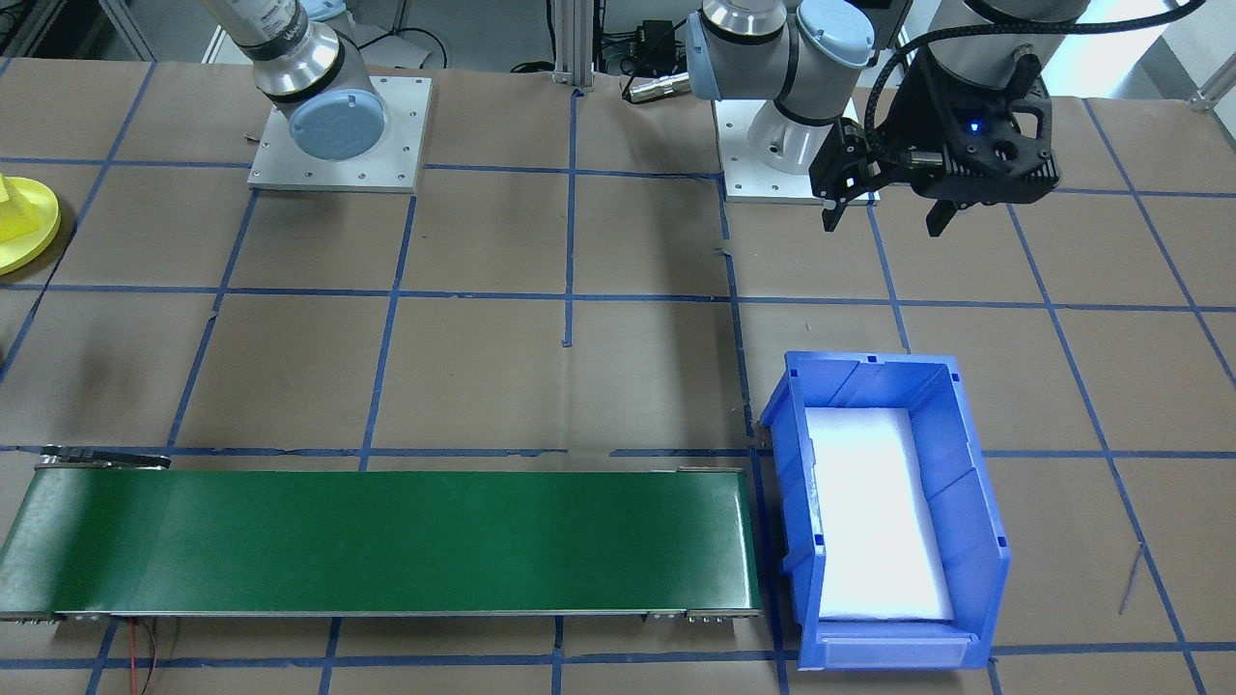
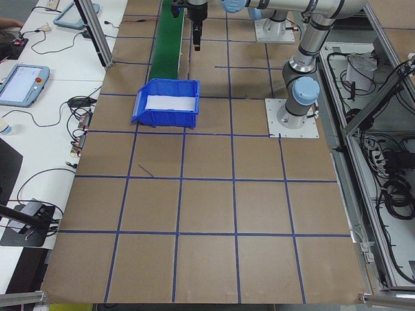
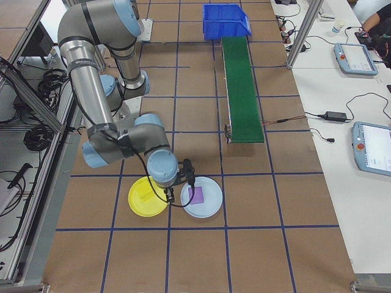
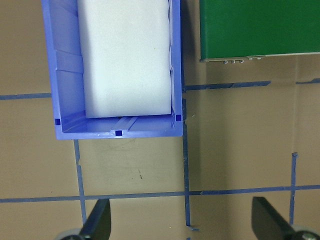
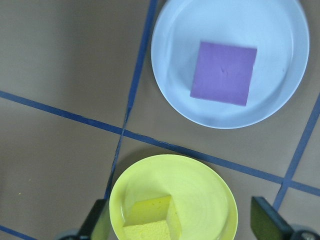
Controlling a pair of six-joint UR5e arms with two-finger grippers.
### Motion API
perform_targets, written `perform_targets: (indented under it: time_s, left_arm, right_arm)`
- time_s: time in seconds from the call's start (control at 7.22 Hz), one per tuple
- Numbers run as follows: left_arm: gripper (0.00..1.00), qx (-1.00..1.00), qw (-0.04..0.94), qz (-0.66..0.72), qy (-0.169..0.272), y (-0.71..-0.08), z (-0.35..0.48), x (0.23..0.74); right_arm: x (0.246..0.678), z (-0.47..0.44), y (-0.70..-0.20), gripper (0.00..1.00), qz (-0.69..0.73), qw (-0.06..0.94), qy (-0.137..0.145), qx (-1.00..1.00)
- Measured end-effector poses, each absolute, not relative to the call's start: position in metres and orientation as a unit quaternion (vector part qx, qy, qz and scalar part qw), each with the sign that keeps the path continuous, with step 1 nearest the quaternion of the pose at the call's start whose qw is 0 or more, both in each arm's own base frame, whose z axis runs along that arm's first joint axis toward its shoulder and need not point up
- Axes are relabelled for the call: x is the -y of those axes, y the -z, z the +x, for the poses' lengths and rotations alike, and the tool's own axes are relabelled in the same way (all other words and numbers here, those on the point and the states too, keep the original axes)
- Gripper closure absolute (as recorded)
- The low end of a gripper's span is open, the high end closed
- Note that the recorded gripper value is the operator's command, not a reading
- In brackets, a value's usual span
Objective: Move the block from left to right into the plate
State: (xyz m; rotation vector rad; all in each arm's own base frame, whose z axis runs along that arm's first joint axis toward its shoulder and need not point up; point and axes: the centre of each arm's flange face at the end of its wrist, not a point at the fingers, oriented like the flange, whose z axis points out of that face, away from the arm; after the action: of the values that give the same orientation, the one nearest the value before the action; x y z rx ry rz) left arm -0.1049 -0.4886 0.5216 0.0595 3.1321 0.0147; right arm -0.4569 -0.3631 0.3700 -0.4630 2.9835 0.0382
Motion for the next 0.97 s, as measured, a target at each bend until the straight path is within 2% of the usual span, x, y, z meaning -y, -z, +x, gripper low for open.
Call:
perform_targets:
  time_s: [0.28, 0.55, 0.83, 0.97]
  left_arm:
    - [0.0, -1.0, 0.004, 0.019, -0.005, -0.522, -0.105, 0.489]
    - [0.0, -1.0, 0.004, 0.019, -0.005, -0.522, -0.104, 0.489]
    - [0.0, -1.0, 0.004, 0.019, -0.005, -0.522, -0.104, 0.489]
    - [0.0, -1.0, 0.004, 0.019, -0.005, -0.522, -0.104, 0.489]
  right_arm:
    - [0.405, -0.362, -0.454, 0.0, -0.205, 0.02, 0.015, -0.978]
    - [0.417, -0.317, -0.485, 0.0, -0.235, 0.007, 0.044, -0.971]
    - [0.446, -0.257, -0.507, 0.0, -0.28, 0.017, 0.102, -0.954]
    - [0.458, -0.21, -0.525, 0.0, -0.299, 0.014, 0.119, -0.947]
